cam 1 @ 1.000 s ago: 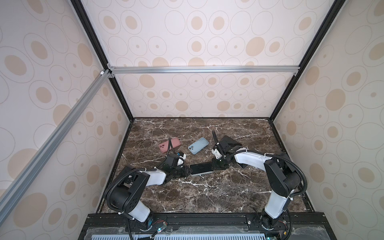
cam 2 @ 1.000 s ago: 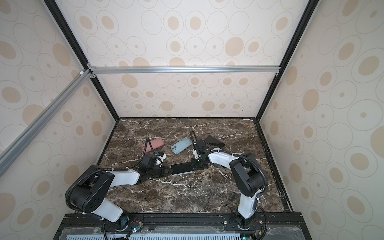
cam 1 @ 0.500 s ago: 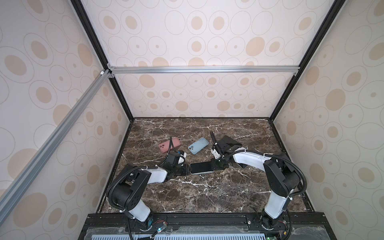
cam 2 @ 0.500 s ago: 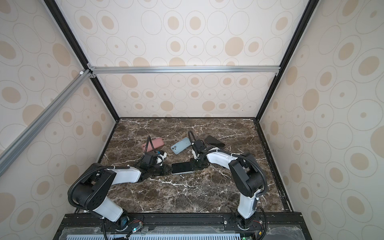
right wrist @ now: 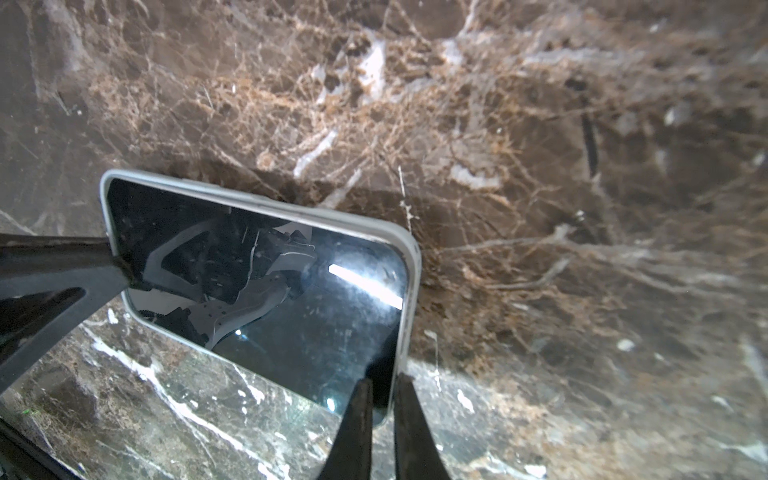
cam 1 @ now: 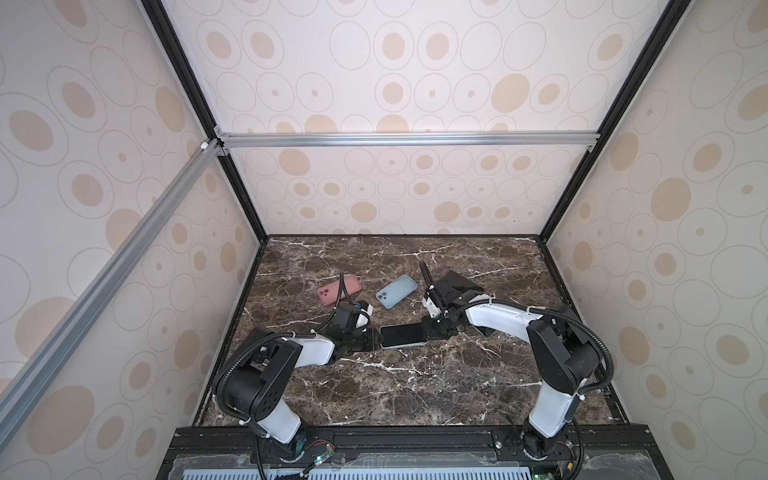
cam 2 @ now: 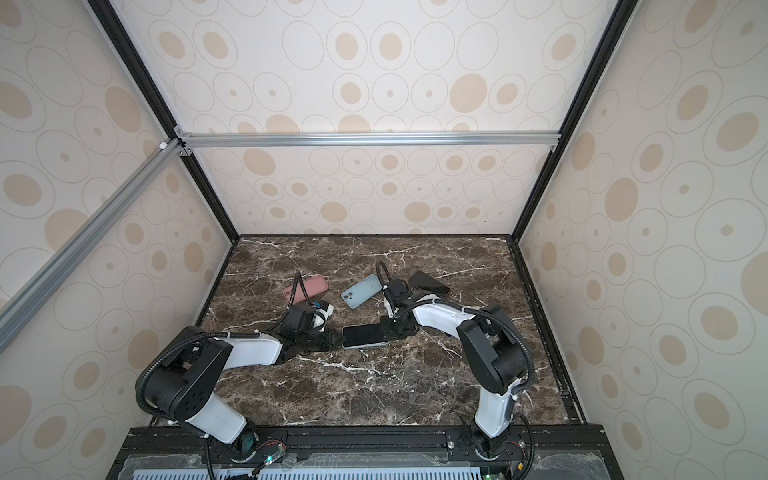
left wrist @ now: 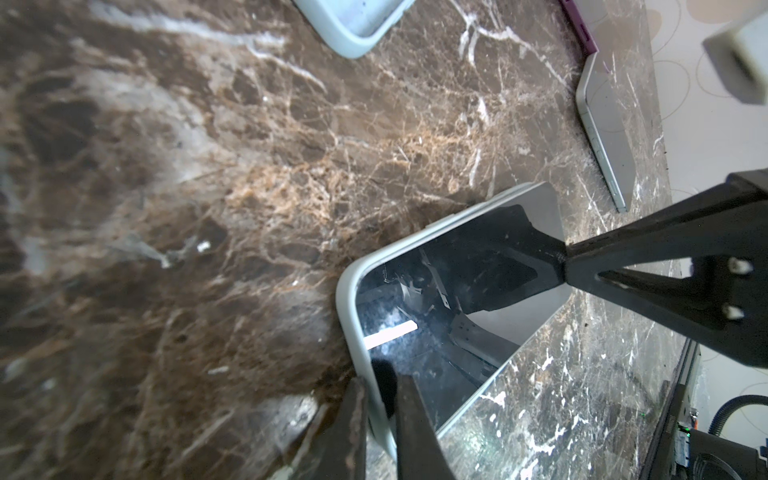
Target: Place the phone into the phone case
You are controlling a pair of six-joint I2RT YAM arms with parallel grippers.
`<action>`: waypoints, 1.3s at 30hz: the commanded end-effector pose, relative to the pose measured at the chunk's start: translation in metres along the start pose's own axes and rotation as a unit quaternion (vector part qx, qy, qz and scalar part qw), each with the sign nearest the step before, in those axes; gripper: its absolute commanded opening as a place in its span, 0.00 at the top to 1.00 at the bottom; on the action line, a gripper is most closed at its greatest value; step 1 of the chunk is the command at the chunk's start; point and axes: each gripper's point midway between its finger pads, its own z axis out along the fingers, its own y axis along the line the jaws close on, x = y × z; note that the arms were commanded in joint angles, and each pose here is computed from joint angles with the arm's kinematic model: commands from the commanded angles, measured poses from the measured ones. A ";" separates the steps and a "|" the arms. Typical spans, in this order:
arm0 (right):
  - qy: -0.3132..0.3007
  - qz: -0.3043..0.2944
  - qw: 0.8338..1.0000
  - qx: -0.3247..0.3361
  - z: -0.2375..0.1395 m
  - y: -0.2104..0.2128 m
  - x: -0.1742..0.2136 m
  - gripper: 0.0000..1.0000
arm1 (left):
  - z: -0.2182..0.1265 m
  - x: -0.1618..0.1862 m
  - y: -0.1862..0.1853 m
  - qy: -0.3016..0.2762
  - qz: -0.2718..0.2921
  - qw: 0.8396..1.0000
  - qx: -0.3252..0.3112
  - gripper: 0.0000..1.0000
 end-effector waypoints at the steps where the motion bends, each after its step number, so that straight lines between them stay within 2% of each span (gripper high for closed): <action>1: 0.070 -0.008 0.997 0.017 0.043 -0.007 0.040 0.88 | 0.010 0.048 0.010 0.082 -0.007 0.997 -0.013 0.86; 14: 0.115 0.000 0.991 0.066 0.063 -0.025 0.066 0.87 | 0.010 0.046 0.008 0.075 -0.010 0.997 -0.008 0.86; 26: 0.150 0.002 0.985 0.080 0.082 -0.030 0.079 0.87 | 0.009 0.040 0.006 0.067 -0.009 0.998 -0.007 0.87; 39: 0.179 -0.005 0.974 0.142 0.095 -0.054 0.102 0.87 | 0.003 0.030 0.003 0.042 -0.012 0.999 -0.010 0.87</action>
